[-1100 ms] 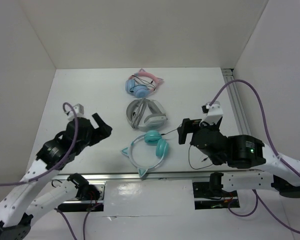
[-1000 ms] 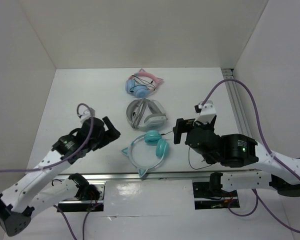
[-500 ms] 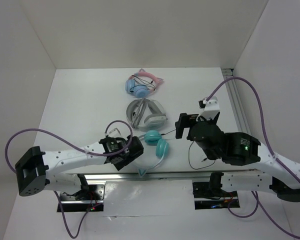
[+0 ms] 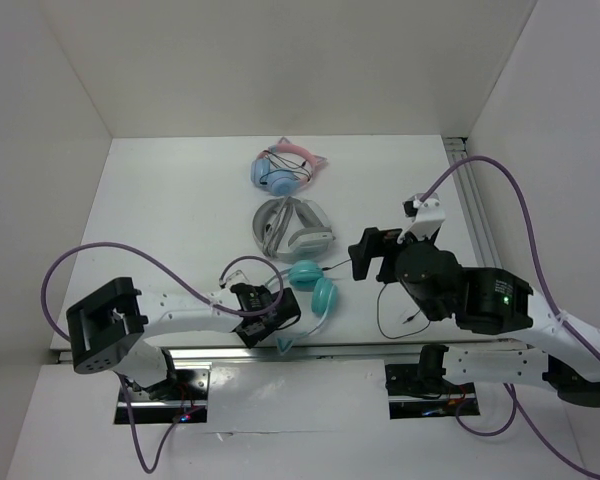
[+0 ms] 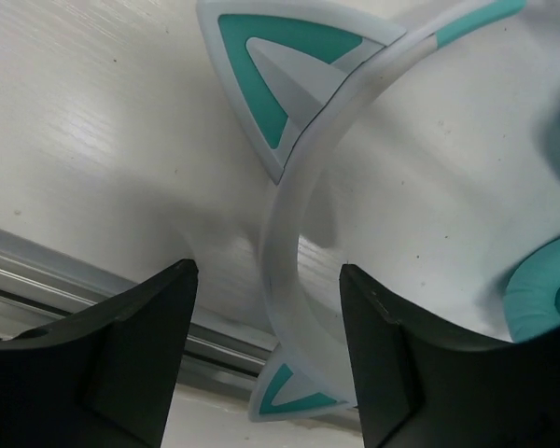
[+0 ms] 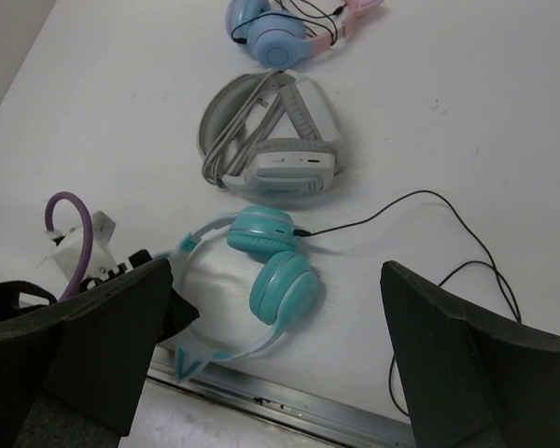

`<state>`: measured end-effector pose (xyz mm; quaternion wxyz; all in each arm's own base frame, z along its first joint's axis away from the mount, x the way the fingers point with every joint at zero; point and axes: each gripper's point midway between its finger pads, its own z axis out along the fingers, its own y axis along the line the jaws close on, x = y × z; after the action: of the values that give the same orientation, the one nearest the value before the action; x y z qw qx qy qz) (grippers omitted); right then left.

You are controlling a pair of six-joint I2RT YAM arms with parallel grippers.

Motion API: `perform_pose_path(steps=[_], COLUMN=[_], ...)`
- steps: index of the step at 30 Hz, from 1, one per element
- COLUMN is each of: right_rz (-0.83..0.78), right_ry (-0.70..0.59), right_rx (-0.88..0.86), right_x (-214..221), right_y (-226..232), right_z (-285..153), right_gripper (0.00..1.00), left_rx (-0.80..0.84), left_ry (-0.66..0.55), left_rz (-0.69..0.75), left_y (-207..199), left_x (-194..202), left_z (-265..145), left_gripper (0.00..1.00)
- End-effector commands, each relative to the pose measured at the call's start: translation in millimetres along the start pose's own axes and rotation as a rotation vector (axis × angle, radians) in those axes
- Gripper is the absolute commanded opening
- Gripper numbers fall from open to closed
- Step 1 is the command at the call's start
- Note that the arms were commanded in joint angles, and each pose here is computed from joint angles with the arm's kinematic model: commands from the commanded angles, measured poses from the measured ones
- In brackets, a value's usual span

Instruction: Wrap the headphones

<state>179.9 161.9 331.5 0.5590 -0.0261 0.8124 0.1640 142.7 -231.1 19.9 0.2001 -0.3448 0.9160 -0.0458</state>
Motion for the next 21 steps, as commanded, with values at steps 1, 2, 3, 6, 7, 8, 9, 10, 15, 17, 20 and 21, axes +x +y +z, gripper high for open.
perform_pose_path(steps=[1,2,3,6,7,8,9,10,15,17,20,21], right_rz=[0.032,0.034,0.034,0.040,0.040,0.047,0.038,0.038,0.042,0.033,0.041,0.046], right_ry=[-0.031,-0.032,-0.032,-0.037,-0.037,-0.042,-0.043,-0.038,-0.039,-0.039,-0.060,-0.069], right_rx=[-0.049,-0.050,-0.050,-0.053,-0.053,-0.057,-0.057,-0.065,-0.088,-0.088,-0.111,-0.128], right_x=[-10.3,-9.1,-9.1,-10.6,-10.6,-12.3,-12.3,-11.5,-14.7,-14.7,-24.8,-28.1], right_y=[11.4,9.4,9.4,10.7,10.7,9.4,9.0,10.3,14.6,14.3,18.7,22.6], right_z=[0.4,-0.4,-0.5,-0.4,-0.4,-2.2,-2.2,-2.4,-4.2,-4.2,-7.4,-7.7], right_gripper=[1.00,1.00,1.00,1.00,1.00,1.00,1.00,1.00,1.00,1.00,1.00,1.00], left_rx=[-0.053,-0.064,-0.064,-0.085,-0.101,-0.101,-0.111,-0.124,-0.099,-0.028,0.049,0.090], left_ry=[-0.032,-0.035,-0.035,-0.033,-0.025,-0.025,-0.016,-0.011,-0.003,-0.011,-0.047,-0.053], left_rz=[-0.046,-0.042,-0.042,-0.046,-0.041,-0.055,-0.063,-0.071,-0.057,-0.048,-0.076,-0.061], left_y=[12.8,17.9,17.9,24.8,31.7,31.2,37.2,42.7,55.7,50.2,53.1,51.4], left_x=[0.0,-0.4,-0.4,0.1,0.5,0.5,0.1,0.0,-9.2,-15.7,-37.0,-42.8], left_z=[16.2,18.4,18.4,19.9,19.3,19.3,17.0,16.0,-4.2,-25.7,-60.5,-70.4], left_gripper=[0.75,0.70,0.65,0.37,0.29,0.10,0.03,0.00,0.00,0.00,0.00,0.00])
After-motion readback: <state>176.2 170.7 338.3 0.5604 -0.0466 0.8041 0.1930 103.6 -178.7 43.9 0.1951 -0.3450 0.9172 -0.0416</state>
